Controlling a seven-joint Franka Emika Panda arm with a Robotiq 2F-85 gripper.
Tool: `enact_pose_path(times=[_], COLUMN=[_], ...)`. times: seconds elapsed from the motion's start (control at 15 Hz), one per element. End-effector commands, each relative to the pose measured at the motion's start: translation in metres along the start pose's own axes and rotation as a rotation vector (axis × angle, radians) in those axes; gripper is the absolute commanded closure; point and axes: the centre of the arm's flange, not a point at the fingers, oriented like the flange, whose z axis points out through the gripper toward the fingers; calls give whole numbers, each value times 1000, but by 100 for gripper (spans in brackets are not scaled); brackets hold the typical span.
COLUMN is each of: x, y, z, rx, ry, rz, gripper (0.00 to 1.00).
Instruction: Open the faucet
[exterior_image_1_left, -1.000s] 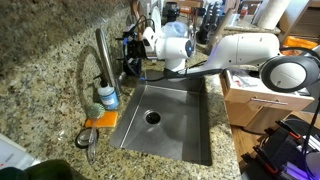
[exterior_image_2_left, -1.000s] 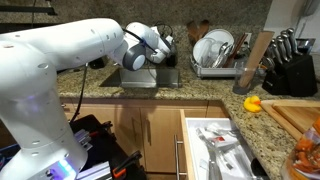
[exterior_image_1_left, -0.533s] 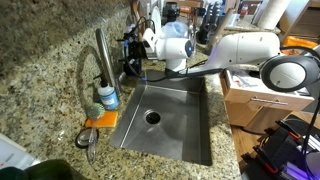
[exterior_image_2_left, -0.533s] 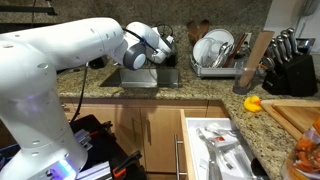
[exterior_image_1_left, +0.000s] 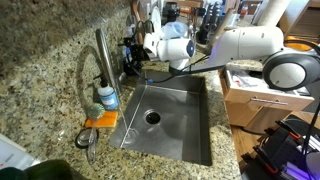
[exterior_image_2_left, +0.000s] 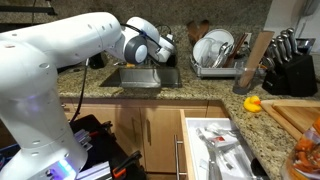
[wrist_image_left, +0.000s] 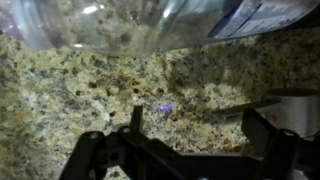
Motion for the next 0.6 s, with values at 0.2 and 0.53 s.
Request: enact_pose_path(times=[0.2, 0.53], x=[5, 9], y=[47, 56], z=[-4, -11], rx=[-114, -110], ry=[-6, -6], rz=[-207, -178], gripper=[0, 0])
